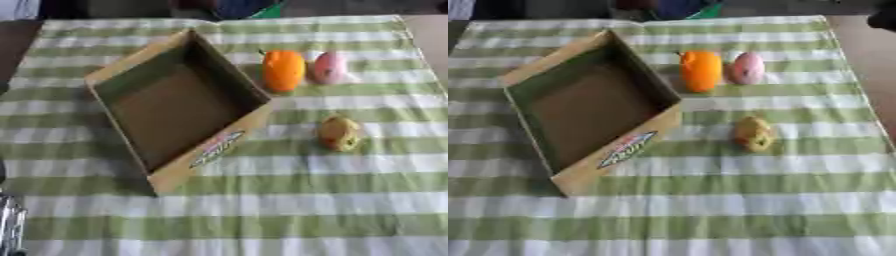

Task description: Pick up objects on the table and place them in the box.

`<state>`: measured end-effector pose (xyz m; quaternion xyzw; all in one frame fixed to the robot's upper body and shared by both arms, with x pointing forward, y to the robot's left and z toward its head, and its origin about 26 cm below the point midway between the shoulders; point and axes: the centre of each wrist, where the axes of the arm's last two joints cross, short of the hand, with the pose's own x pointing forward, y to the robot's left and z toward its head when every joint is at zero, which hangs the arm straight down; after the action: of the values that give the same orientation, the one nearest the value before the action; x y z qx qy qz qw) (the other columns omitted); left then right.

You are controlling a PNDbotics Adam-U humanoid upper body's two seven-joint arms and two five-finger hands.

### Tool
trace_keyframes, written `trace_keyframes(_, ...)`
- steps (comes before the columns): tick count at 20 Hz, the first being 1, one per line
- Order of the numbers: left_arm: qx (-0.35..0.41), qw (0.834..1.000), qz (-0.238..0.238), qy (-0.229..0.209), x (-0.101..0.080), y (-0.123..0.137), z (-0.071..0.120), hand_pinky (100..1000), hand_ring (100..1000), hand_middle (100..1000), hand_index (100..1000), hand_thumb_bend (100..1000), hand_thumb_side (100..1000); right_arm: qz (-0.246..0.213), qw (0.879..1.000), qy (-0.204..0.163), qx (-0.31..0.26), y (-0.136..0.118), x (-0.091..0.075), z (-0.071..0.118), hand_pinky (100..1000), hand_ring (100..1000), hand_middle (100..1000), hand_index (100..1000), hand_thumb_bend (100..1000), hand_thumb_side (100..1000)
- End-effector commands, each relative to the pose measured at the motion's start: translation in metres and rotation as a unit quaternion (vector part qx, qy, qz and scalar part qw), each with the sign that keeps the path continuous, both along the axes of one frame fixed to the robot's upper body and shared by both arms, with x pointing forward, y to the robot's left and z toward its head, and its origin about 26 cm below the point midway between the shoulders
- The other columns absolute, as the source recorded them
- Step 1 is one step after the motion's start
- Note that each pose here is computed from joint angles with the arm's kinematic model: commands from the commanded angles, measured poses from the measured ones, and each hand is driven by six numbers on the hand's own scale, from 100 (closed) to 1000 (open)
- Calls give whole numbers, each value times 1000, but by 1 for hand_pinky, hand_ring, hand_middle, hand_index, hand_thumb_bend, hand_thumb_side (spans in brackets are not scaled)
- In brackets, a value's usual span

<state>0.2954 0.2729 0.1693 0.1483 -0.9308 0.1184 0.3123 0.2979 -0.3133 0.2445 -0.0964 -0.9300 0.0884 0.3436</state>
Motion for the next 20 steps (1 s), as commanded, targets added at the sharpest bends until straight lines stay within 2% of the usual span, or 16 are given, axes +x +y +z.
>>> trace_keyframes(1,5,1000,2,-10,-2,2,5,567,689,683,805,100,995,-5,1000,-22,-10,-1,-4,13,753,868,512,877,100,968)
trace_keyframes(5,6,1000,3,-8,-3,2,5,567,690,683,805,100,996,-16,999,-24,-36,-1,-4,21,751,873,516,878,100,965)
trace_keyframes(11,13,1000,4,-3,-4,3,3,567,690,683,805,100,997,-25,990,-22,-140,6,1,48,741,869,554,879,100,984)
trace_keyframes(16,19,1000,5,2,-5,4,2,567,691,682,805,100,998,-24,969,-26,-243,15,9,67,743,872,639,898,100,1000)
trace_keyframes(20,23,1000,2,5,-5,4,1,568,691,683,805,100,999,-30,944,-18,-327,16,17,74,752,888,694,914,100,1000)
